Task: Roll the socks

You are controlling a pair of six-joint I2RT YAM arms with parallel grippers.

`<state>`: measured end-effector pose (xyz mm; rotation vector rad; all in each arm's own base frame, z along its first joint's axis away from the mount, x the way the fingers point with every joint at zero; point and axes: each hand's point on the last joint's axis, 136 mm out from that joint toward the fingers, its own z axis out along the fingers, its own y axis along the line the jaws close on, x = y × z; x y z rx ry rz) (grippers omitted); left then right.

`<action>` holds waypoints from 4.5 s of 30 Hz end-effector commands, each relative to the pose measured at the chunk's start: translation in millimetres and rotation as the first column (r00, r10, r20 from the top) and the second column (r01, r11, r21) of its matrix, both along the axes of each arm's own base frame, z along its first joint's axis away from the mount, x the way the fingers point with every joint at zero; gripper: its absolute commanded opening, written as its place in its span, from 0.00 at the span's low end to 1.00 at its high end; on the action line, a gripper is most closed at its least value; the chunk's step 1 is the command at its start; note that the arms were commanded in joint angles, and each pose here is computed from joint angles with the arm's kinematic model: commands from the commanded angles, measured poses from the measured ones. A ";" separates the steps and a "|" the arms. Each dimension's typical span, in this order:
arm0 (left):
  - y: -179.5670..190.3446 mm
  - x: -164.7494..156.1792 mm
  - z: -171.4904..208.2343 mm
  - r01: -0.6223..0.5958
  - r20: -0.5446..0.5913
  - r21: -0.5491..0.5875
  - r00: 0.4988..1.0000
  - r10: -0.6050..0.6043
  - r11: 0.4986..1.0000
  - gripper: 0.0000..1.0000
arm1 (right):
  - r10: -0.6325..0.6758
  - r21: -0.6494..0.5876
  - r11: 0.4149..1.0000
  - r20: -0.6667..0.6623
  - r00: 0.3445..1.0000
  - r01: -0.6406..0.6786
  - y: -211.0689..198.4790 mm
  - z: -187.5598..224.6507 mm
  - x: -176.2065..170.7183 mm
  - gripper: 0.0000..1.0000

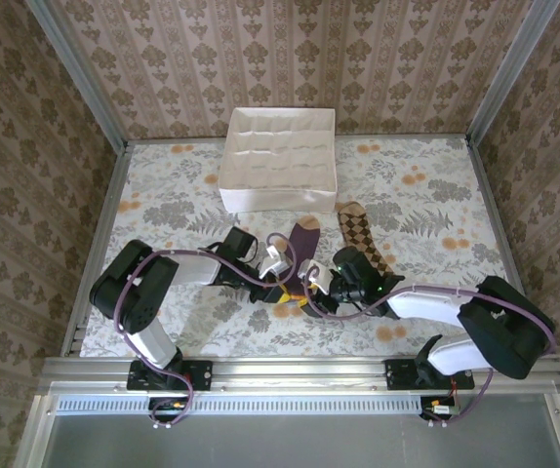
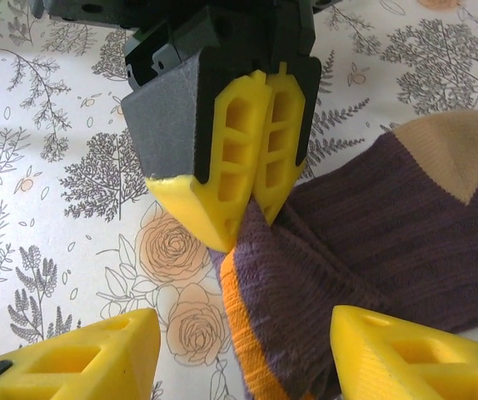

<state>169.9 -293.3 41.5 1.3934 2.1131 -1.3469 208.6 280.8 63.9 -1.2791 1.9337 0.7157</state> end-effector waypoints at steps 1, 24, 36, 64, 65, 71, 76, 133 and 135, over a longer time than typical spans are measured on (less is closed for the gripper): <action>3.4 -7.6 0.8 0.005 -0.046 -0.023 0.999 -0.006 1.000 0.00 | 0.077 0.041 0.996 0.046 0.996 -0.078 15.5 8.2 5.1 0.57; 9.5 3.9 5.2 -0.049 -0.029 -0.072 0.998 0.047 0.996 0.00 | 0.054 0.009 0.999 -0.160 0.986 -0.053 7.6 -33.6 -5.5 0.42; 14.4 13.1 2.0 -0.119 0.062 -0.055 0.991 0.122 0.991 0.14 | -0.102 -0.105 0.992 -0.264 0.959 0.076 -2.4 -45.0 5.2 0.02; 34.1 23.4 39.2 -0.232 0.635 -0.107 0.732 0.246 0.967 0.50 | -0.480 -0.374 0.877 -0.701 0.527 0.301 -24.9 -58.2 13.2 0.00; 30.6 24.3 39.6 -0.230 0.622 -0.115 0.742 0.250 0.966 0.52 | -0.484 -0.383 0.875 -0.703 0.521 0.297 -24.8 -59.5 13.7 0.00; 7.4 33.0 34.1 -0.236 0.490 -0.116 0.831 0.263 0.965 0.58 | -0.488 -0.398 0.873 -0.721 0.492 0.283 -23.3 -63.9 11.9 0.00; -1.4 42.7 31.9 -0.275 0.400 -0.126 0.865 0.302 0.953 0.61 | -0.485 -0.396 0.874 -0.724 0.491 0.280 -24.1 -63.5 9.6 0.00; 1.8 12.2 -25.4 -0.257 0.102 0.228 0.966 0.239 0.939 0.05 | -0.724 -0.588 0.689 -0.568 0.390 0.422 -66.6 -83.5 -14.3 0.05; 3.5 14.4 -12.2 -0.237 0.221 0.183 0.956 0.195 0.954 0.18 | -0.750 -0.630 0.661 -0.545 0.374 0.407 -75.3 -87.4 -17.0 0.02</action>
